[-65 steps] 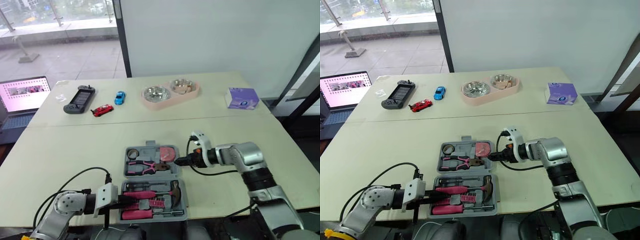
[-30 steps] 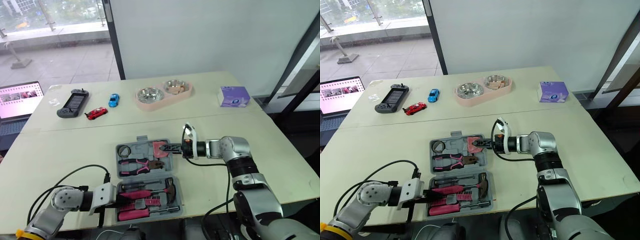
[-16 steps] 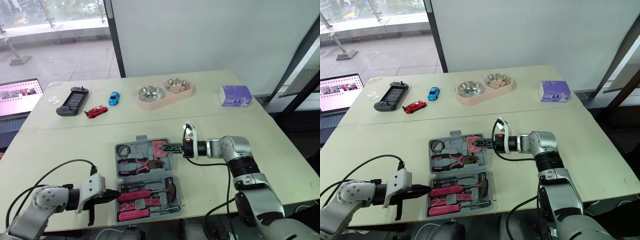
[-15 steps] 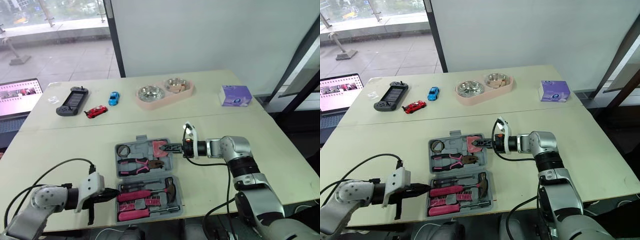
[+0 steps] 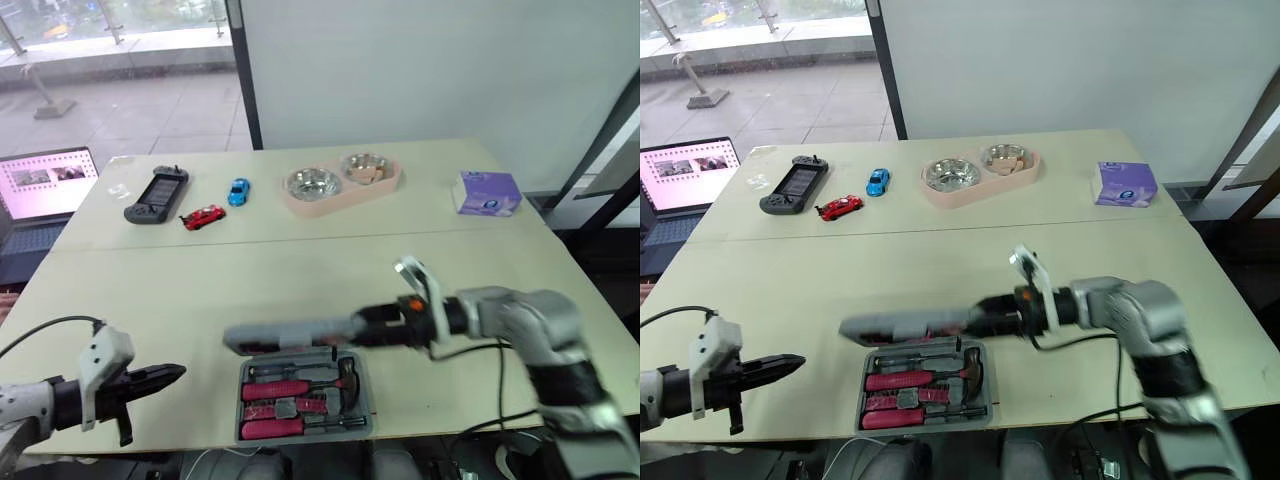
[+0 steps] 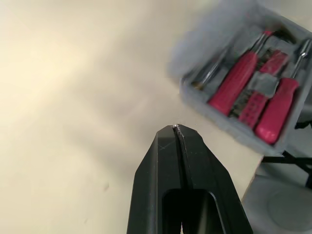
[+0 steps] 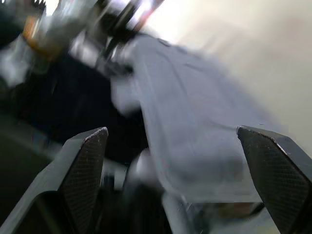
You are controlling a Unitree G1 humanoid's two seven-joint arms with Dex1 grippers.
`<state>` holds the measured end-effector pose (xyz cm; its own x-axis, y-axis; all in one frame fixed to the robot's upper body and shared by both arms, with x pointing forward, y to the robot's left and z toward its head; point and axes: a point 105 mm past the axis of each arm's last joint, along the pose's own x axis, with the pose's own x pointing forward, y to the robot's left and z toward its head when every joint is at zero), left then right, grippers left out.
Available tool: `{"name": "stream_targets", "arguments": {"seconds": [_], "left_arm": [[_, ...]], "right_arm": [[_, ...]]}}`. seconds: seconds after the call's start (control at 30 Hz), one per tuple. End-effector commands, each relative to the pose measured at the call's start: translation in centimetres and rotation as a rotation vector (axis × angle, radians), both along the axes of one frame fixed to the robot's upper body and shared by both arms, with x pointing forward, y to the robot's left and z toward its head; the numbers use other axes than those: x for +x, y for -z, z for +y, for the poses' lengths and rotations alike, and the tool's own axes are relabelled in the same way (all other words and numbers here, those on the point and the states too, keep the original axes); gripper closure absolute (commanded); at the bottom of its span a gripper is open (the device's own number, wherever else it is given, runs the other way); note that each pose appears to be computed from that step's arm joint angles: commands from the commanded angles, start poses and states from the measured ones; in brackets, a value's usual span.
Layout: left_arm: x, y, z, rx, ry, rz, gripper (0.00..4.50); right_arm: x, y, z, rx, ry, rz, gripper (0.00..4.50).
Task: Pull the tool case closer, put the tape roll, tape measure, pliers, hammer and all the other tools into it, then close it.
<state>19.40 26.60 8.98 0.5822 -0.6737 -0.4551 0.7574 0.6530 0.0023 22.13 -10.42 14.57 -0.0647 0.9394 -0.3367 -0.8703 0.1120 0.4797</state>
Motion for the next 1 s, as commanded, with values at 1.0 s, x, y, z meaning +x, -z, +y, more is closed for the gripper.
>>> {"name": "stream_targets", "arguments": {"seconds": [1.0], "left_arm": [[-0.1,-5.6,-0.8,-0.101,0.023,-0.080,4.50]], "right_arm": [[1.9,0.6,-8.6,-0.128,0.203,-0.620,0.04]]}}
